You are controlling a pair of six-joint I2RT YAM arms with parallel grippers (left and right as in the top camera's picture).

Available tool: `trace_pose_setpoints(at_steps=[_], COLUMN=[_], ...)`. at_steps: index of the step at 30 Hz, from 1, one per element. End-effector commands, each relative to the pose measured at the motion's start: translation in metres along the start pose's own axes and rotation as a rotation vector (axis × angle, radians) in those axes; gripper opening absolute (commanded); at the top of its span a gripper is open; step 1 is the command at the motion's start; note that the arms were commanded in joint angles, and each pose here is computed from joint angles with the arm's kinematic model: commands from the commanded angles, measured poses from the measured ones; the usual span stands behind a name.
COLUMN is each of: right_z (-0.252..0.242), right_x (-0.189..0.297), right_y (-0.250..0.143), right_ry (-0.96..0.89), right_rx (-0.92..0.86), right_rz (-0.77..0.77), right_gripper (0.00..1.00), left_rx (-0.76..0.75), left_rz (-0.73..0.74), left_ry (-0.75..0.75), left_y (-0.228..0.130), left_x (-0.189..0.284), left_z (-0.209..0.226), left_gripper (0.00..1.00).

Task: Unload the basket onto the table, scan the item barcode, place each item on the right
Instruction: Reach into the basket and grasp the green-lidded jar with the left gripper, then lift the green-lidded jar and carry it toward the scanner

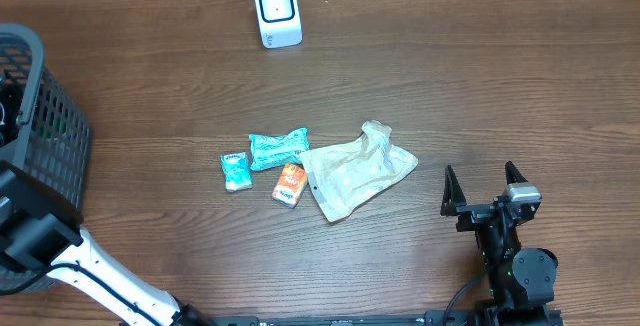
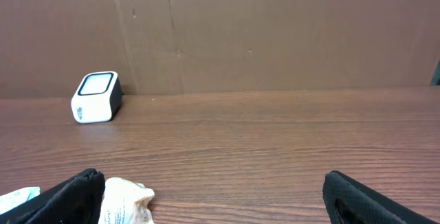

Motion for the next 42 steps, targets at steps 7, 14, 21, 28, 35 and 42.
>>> trace_pose_setpoints(at_steps=[7,14,21,28,35,42], right_z=[-0.002,-0.002,-0.002,-0.002,-0.002,-0.002], right_x=[0.000,0.000,0.000,0.000,0.000,0.000], right_y=[-0.003,-0.003,-0.003,-0.003,-0.003,-0.003], right_ry=[-0.012,-0.012,-0.012,-0.012,-0.012,-0.012], right_rx=[0.001,0.001,0.001,0.001,0.002,0.001], right_rz=[0.000,0.000,0.000,0.000,0.000,0.000], right_gripper=[1.00,1.00,1.00,1.00,1.00,1.00], left_rx=[0.030,0.227,0.277,0.271,0.268,0.267], left_rz=[0.102,0.140,0.123,0.068,0.020,0.014], left_ry=[0.089,0.331,0.395,0.379,0.377,0.364], left_y=[-0.022,-0.037,-0.036,-0.023,-0.012,-0.009], left_x=[-0.015,-0.005,0.000,-0.001,-0.003,-0.010], left_z=[0.016,0.049,0.057,0.056,0.058,0.057], left_gripper=[0.72,0.72,0.67,0.63,0.87,0.73])
Point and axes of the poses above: each gripper's point midway between its finger pads, its own x axis back along the fingers, its own z axis along the line the jaws close on, y = z × x, the point moved 2 cm from there along x, back along the fingers, and after that the axes turned 7 degrees about x, right-handed, at the moved point
